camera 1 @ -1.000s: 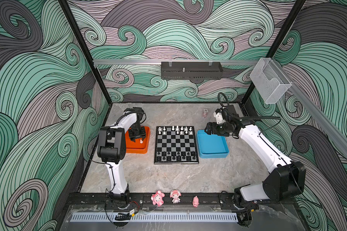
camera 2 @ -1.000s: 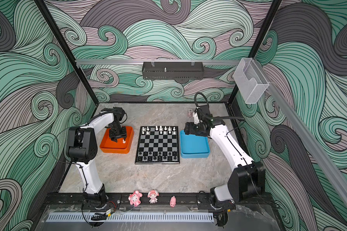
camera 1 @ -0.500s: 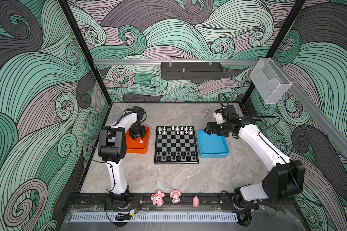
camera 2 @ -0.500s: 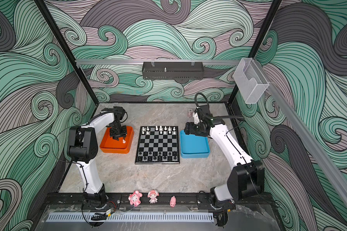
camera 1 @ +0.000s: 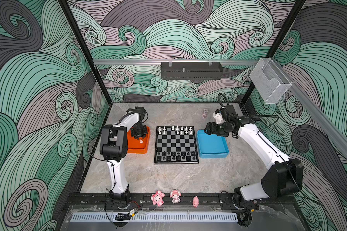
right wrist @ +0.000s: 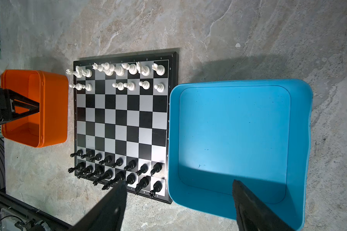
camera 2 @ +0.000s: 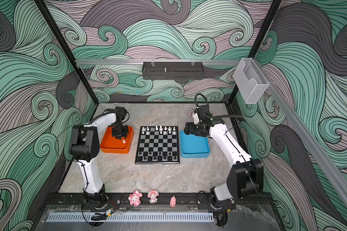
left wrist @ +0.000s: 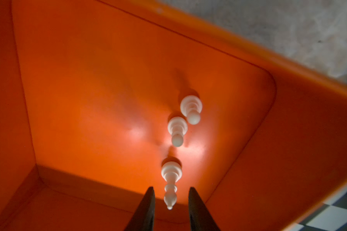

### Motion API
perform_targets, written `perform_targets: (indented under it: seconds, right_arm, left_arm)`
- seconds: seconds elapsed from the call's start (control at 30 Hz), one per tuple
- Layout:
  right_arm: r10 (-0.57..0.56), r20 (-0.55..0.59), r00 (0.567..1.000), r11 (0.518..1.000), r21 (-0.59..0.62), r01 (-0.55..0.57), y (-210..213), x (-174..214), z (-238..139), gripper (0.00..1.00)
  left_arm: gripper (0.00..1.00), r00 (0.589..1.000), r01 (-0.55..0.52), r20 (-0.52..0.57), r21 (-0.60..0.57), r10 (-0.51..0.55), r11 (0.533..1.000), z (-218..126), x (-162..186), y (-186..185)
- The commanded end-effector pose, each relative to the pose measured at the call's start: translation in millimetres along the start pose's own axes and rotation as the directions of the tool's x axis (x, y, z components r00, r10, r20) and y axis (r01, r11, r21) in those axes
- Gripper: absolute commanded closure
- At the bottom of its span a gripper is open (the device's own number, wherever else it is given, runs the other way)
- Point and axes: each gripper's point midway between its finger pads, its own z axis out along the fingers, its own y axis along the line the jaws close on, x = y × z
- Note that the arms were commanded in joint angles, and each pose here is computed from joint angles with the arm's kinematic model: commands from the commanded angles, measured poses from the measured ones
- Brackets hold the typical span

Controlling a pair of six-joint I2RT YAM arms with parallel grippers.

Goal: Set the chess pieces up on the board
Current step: 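Lower the left gripper into the orange tray onto a white pawn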

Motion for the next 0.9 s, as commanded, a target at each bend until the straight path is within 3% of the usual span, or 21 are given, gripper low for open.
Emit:
perform_targets:
  seconds: [0.0, 0.87]
  right_arm:
    - [0.014, -0.004, 1.0, 1.0, -0.012, -0.015, 0, -1, 2, 0.18]
    - [0.031, -0.027, 0.999, 0.999, -0.028, -0.032, 0, 0, 9, 0.2]
  left_arm:
    - [0.68, 1.0, -0.011, 0.027, -0.001, 0.011, 1.0, -5, -6, -4]
    - [0.72, 1.0, -0.014, -0.01, -0.042, 0.014, 0.999, 14, 1, 0]
